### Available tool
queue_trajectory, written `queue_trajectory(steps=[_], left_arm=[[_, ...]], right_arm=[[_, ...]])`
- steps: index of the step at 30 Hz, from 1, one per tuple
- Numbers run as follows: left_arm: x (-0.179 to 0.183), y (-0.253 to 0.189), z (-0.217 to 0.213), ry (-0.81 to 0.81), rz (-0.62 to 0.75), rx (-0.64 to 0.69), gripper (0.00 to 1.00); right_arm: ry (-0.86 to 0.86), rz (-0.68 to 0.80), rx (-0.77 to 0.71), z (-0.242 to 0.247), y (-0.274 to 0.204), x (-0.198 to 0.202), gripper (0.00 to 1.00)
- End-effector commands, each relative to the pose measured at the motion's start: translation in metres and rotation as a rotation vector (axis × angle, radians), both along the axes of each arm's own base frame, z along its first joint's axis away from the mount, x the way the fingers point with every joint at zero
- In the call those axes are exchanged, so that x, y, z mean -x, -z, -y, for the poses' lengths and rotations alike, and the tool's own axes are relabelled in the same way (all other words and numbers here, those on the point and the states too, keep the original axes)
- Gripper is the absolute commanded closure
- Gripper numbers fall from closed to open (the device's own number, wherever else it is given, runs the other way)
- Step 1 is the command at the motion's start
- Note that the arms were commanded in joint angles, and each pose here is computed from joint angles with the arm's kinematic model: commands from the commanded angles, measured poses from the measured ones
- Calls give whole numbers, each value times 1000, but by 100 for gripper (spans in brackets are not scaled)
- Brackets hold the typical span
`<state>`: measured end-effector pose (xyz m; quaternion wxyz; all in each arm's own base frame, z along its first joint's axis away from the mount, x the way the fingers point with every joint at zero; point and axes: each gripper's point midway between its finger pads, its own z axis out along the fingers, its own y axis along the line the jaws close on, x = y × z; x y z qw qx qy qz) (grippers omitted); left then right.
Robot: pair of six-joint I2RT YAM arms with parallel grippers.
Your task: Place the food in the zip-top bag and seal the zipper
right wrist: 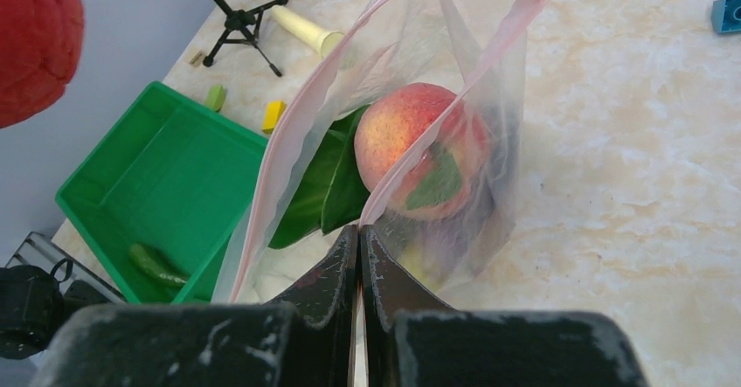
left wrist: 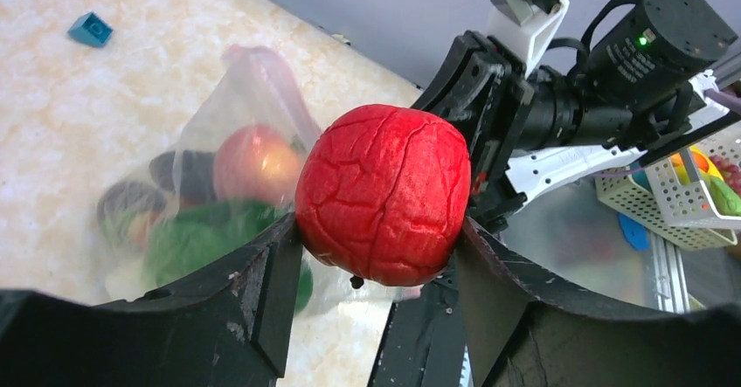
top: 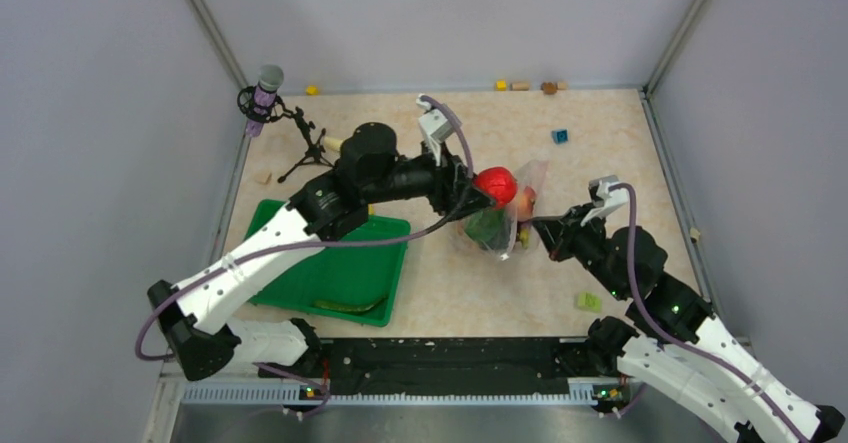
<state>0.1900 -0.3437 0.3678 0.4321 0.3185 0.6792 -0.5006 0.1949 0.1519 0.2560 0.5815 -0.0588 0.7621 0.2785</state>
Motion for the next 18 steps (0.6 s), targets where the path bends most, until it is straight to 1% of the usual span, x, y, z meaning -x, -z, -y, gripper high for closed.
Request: queue_trajectory(steps=[1,4,7,10,12,15,18], left_arm=[[-7,-14,27,20,69,-66,100],[-9,-13,37,9,104,-110,100],[-18,-8,39,-38,132,-150,100],[-18,-8,38,-47,145,-161,100],[-25,-8,36,-88,160,-172,100],[-40,-5,33,-159,173,-216,100],[-48,8,36,-174,163,-280,100]], right_arm=[[-17,92,-67,0,-46,2,100],[-20,103,-71,1,-59,3,100],[-23,111,-70,0,-70,3,100],[-43,107,-64,-4,-80,3,100],[-54,108,-64,-7,-86,3,100],[-73,96,-57,-13,-86,1,100],[-84,88,-50,-17,-84,0,100]])
